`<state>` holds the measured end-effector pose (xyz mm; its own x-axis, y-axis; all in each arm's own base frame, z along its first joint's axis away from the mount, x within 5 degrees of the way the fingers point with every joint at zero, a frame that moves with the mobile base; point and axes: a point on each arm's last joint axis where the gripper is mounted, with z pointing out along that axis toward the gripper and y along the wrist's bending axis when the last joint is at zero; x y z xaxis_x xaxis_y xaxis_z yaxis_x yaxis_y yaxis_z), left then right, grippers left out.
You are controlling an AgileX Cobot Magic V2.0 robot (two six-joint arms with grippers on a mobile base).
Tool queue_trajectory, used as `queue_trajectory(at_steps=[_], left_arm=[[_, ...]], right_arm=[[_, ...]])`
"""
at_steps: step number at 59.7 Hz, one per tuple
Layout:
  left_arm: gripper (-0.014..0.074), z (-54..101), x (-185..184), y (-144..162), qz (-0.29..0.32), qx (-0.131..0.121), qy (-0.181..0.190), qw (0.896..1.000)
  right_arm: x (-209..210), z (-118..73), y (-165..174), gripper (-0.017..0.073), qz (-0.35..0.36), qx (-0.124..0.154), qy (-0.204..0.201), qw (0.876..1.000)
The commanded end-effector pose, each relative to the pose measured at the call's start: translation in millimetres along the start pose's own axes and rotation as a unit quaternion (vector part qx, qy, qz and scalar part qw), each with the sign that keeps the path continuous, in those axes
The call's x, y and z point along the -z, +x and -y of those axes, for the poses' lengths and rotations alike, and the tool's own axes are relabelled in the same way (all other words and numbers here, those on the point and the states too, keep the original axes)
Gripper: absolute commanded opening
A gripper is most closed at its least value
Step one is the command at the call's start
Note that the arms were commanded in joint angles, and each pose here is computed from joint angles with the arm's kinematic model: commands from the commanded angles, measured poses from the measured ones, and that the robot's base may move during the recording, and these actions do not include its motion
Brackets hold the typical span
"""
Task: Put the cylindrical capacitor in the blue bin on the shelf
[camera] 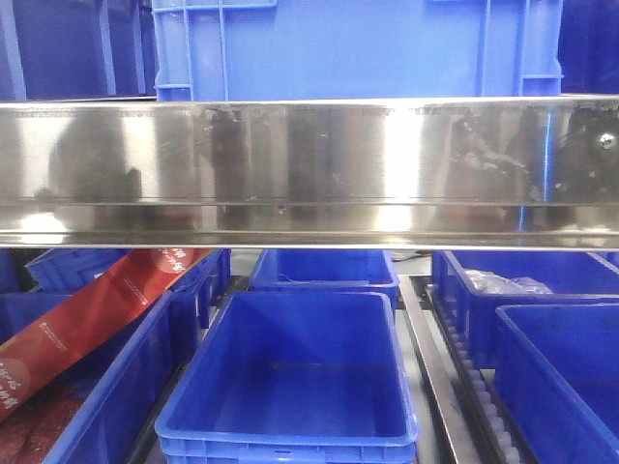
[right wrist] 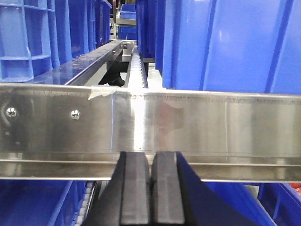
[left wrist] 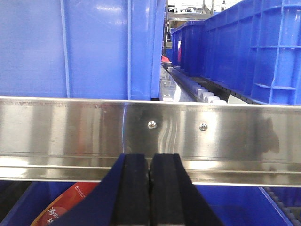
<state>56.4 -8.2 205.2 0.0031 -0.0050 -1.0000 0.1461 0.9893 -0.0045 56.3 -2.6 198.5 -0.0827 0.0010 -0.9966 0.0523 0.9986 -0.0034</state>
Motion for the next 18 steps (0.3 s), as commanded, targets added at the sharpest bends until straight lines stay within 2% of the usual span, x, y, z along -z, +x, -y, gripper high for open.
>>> queue_trajectory(at_steps=[1,18], left_arm=[[-0.0111,0.3,0.5,-2.2,0.01,0.001,0.003,1.0],[-0.0111,0.3,0.5,-2.2,0.01,0.001,0.003,1.0]], right_arm=[[0.2,0.3,-1.5,-0.0162,0.012,-0.001,0.002,1.0],[0.2,0.3,-1.5,-0.0162,0.012,-0.001,0.002,1.0]])
